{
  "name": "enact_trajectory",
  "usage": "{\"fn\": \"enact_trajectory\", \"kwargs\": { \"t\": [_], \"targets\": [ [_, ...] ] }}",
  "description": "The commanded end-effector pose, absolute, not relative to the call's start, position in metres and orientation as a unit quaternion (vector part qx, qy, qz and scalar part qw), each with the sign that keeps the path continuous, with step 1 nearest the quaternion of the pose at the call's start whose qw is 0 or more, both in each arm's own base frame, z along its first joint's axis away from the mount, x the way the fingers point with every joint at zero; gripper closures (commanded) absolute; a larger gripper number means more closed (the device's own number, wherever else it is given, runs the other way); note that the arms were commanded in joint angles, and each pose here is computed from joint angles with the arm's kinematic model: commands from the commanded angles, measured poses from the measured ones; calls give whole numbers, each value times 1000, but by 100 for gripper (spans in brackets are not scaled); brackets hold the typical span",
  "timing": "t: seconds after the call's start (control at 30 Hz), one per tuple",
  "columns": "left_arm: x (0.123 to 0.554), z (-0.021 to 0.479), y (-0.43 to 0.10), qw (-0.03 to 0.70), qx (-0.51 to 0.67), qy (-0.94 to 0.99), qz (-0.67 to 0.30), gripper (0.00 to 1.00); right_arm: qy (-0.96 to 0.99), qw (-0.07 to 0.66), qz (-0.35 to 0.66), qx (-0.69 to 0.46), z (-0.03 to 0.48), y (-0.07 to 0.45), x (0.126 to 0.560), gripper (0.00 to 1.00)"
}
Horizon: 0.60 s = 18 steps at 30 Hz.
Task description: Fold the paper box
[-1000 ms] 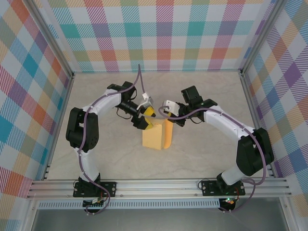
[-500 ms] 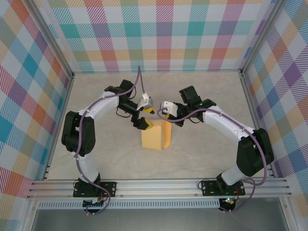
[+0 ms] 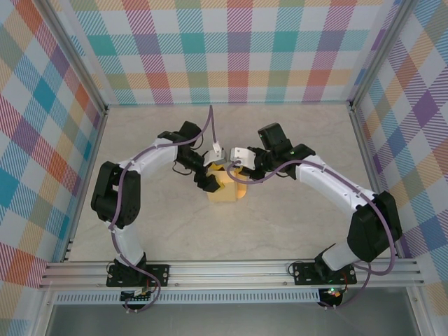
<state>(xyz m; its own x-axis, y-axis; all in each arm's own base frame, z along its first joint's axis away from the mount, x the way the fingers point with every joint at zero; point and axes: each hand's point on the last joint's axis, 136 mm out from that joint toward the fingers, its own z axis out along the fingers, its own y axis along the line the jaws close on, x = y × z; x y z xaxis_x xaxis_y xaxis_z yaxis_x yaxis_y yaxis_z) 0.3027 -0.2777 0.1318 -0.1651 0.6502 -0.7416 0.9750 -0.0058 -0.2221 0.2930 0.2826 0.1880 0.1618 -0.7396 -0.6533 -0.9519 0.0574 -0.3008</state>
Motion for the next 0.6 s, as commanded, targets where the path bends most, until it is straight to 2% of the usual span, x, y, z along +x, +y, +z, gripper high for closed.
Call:
{"fn": "enact_trajectory", "kwargs": {
  "t": [0.0,0.1,0.2,0.27,0.37,0.47,0.57],
  "targets": [
    [301,138,-282,238,613,663,-357,19,605,380,150,-683,206,291,286,98],
    [299,144,-283,251,615,654,-362,28,605,378,149,-685,204,292,284,96],
    [296,151,-284,263,620,643,-366,38,611,380,152,-677,206,293,283,90],
    [294,154,-285,268,622,635,-371,42,615,390,154,-668,212,293,283,77],
    [292,157,-287,267,623,628,-382,46,619,404,155,-656,217,290,283,69],
    [290,154,-286,262,626,626,-384,47,640,417,167,-623,221,277,288,57],
    [292,150,-285,259,626,631,-378,46,673,430,231,-556,238,260,290,44]
  ]
}}
